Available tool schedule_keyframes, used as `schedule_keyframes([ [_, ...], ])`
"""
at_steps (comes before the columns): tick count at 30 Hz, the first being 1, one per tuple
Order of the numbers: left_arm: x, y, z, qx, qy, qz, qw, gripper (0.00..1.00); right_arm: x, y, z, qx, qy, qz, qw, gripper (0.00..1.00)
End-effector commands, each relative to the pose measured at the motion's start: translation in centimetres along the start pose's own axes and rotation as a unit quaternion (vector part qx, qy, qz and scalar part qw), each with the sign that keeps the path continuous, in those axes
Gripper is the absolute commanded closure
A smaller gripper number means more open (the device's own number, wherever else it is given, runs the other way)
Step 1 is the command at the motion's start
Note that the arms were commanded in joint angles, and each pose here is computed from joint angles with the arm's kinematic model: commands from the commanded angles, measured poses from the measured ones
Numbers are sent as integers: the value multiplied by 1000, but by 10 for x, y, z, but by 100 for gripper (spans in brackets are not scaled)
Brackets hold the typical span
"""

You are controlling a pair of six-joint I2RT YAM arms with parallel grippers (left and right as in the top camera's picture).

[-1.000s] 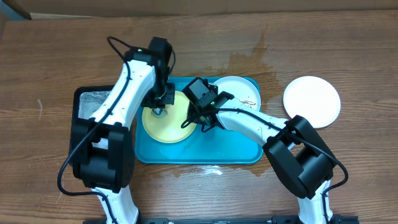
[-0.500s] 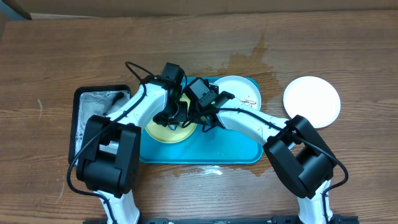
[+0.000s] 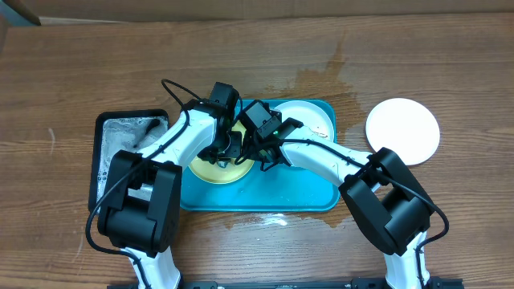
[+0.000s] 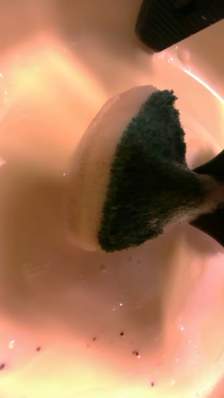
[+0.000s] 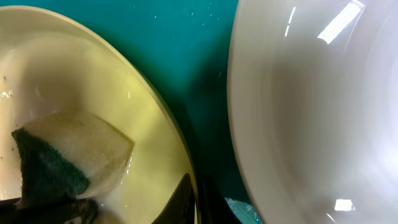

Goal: Clean dirty plates on tray and stack at the side
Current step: 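Scrub the yellow plate with the sponge in the left gripper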

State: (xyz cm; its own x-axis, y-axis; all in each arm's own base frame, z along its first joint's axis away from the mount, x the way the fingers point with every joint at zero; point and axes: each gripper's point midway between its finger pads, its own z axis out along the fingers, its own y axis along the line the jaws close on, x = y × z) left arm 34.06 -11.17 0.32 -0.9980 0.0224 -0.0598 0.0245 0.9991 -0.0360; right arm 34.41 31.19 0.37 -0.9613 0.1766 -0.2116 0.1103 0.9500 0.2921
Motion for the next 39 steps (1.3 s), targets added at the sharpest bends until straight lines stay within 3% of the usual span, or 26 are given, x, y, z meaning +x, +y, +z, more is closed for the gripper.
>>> schedule_keyframes([
  [1,12,35,19,-95,15,8,995,96,21,-34,25,54,30,5,998,96],
  [13,-22,85,-2,-253,-61,36,965,96,22,-36,25,57,32,4,998,96],
  [31,-79,58,-60,-208,-122,14,970,96,22,-35,25,57,33,4,998,96],
  [39,-63,35,-56,-132,-70,47,988,96,22,-35,25,57,33,4,998,96],
])
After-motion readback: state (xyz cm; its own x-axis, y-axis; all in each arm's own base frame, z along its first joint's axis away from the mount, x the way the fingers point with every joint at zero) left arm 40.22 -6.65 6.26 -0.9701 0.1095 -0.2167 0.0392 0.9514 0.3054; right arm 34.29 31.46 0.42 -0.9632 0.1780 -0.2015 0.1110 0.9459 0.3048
